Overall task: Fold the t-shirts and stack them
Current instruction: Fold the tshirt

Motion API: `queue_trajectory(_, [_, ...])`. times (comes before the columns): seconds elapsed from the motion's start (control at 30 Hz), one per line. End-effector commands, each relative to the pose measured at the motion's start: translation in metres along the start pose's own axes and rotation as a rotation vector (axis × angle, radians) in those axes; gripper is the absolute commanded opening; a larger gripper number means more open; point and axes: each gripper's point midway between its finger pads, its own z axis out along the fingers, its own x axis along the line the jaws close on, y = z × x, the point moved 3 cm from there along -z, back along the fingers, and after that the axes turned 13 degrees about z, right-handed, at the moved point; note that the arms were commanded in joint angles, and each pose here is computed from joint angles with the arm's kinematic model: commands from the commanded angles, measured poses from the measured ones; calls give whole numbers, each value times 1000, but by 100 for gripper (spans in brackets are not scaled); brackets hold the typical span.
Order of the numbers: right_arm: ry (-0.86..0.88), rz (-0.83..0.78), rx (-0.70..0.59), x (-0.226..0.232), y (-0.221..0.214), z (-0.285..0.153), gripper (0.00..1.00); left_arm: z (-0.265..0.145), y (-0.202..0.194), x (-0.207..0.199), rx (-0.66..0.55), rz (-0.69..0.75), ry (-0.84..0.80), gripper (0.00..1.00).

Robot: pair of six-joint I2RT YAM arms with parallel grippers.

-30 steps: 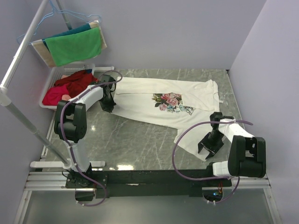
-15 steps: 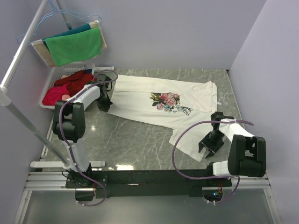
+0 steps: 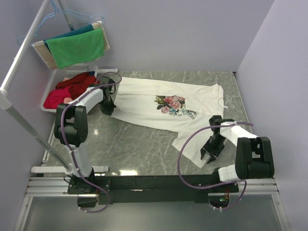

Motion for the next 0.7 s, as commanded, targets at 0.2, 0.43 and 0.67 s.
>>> queue_trajectory(0.2, [-50,-2,6,-1,-10,18,38,-4,8,0,-20,-8,-3,1])
queue_trajectory(0.43, [-99,3,-27,-2,-7,19,41,-7,12,1,-29,-10,-3,1])
queue_trajectory(0.67, [-108,18,-77,6,-1,13,28,-12,14,2,-38,-19,-17,1])
